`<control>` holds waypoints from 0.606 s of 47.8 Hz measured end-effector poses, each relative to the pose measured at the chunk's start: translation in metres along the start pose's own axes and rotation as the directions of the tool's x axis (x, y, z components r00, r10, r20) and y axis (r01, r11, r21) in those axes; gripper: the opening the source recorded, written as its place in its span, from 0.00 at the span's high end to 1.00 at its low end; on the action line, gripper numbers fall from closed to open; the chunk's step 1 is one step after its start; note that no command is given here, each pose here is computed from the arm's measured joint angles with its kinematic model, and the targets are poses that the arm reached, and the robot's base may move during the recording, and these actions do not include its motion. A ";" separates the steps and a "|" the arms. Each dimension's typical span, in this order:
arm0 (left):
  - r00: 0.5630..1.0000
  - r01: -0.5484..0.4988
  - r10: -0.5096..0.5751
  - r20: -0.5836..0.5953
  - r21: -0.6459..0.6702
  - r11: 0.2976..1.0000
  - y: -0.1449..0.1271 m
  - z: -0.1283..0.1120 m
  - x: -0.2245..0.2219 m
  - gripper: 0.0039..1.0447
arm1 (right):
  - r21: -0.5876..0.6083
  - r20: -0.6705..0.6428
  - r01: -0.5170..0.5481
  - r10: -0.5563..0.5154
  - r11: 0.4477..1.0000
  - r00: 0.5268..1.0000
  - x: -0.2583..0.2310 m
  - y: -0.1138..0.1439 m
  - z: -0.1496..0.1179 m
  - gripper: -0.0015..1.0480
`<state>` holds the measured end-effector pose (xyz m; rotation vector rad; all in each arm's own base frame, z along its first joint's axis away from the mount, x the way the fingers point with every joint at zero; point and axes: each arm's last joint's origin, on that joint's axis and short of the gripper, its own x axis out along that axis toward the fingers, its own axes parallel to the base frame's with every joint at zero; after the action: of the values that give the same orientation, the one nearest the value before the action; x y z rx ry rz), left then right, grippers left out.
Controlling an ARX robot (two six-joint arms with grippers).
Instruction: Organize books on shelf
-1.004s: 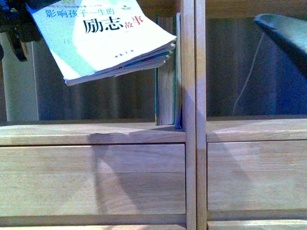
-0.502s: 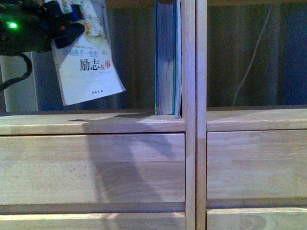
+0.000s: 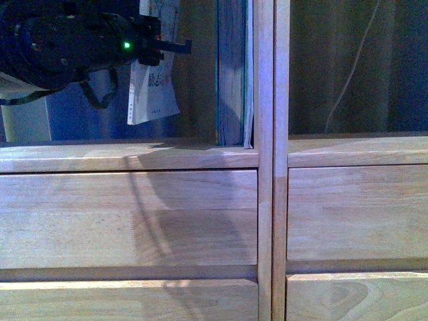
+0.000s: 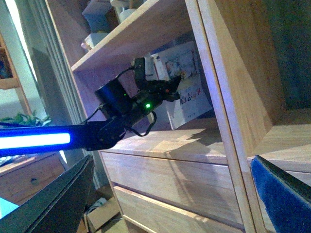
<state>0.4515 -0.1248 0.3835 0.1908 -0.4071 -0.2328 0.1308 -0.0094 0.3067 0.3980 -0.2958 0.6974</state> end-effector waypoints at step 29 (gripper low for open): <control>0.999 -0.005 0.006 -0.036 0.034 0.999 -0.056 -0.015 0.006 0.93 | -0.005 0.000 0.000 0.000 1.000 1.000 0.000 0.000 0.000 0.07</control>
<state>0.4521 -0.1782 0.3592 0.2273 -0.3761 -0.2167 0.1308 -0.0094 0.3067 0.3934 -0.2977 0.6962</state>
